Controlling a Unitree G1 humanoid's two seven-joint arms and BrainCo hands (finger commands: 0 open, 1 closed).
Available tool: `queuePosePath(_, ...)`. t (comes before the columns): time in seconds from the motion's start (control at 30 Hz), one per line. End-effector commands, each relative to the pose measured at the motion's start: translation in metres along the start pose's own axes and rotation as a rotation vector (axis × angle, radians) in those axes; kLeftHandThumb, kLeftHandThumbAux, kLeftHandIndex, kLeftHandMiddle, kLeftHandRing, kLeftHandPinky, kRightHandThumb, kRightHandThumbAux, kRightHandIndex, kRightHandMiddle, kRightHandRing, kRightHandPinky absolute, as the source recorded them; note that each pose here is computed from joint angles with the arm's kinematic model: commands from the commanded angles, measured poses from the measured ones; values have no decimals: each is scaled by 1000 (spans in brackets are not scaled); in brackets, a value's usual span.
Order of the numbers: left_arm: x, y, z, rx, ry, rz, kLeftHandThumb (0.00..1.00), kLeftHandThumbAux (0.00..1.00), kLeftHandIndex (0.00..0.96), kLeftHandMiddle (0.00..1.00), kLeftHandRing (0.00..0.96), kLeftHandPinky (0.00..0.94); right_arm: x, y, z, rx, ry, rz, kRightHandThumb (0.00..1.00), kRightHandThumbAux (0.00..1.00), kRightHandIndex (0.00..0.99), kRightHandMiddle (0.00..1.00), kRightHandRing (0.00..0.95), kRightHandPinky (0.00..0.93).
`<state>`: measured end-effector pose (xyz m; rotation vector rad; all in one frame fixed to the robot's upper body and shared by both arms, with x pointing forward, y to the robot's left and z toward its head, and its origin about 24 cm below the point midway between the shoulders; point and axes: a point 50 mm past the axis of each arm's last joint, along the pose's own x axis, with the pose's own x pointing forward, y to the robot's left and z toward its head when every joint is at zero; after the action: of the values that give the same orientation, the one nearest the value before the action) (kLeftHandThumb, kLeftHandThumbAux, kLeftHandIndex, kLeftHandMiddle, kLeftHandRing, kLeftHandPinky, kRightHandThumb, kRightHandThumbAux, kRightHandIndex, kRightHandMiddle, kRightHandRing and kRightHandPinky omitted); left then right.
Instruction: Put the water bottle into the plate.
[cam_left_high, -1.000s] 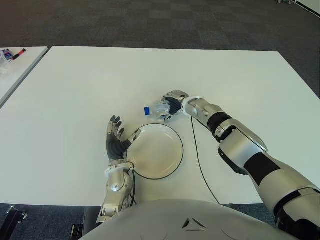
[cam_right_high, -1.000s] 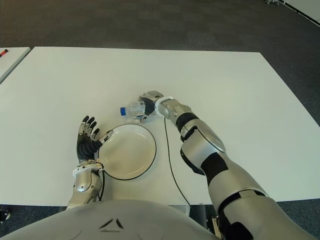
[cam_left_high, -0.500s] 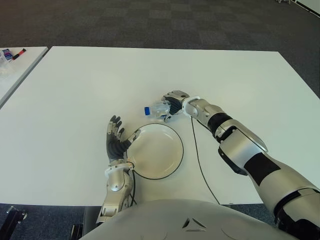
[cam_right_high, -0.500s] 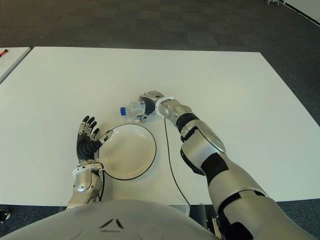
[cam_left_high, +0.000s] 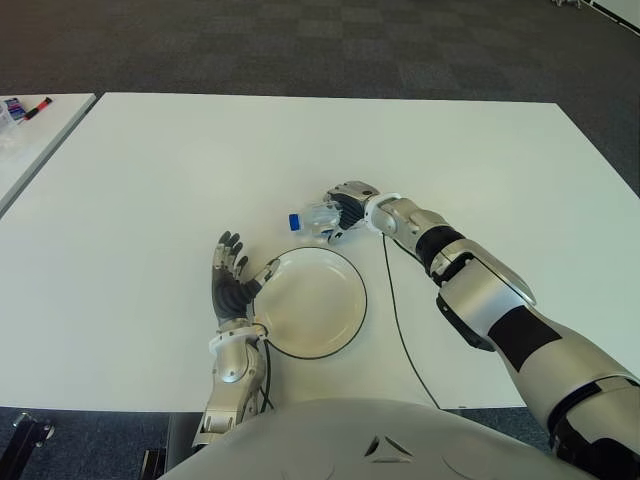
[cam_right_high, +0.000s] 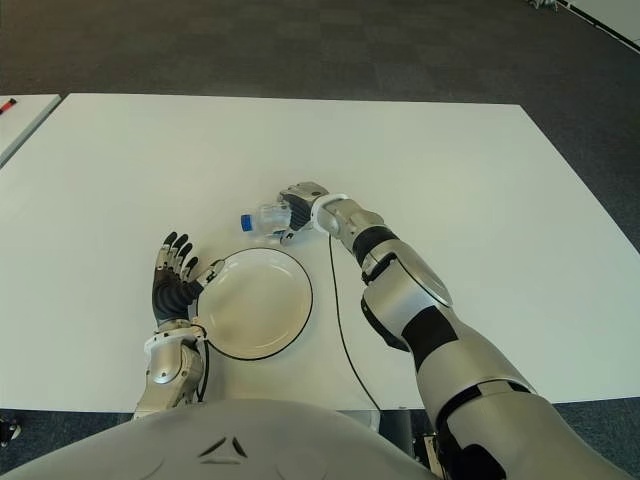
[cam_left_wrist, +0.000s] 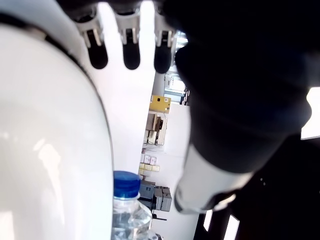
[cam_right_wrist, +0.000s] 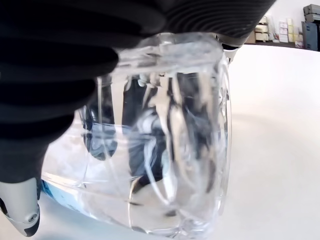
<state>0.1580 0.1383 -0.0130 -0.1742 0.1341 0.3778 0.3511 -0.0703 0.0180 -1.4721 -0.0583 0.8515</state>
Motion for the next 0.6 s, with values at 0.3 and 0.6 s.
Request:
queuePosePath(0.3,-7,-17,-5,-93,37,19,0,981,111,132,114,137,-8,22,-10,64,9,132,960,653,411,522,485,49)
queuePosePath(0.6,-5,-17,-6,-97,41,17,0,994,117,138,116,134,-12,-5,-16,116,-52,59,959,653,411,520,484,94)
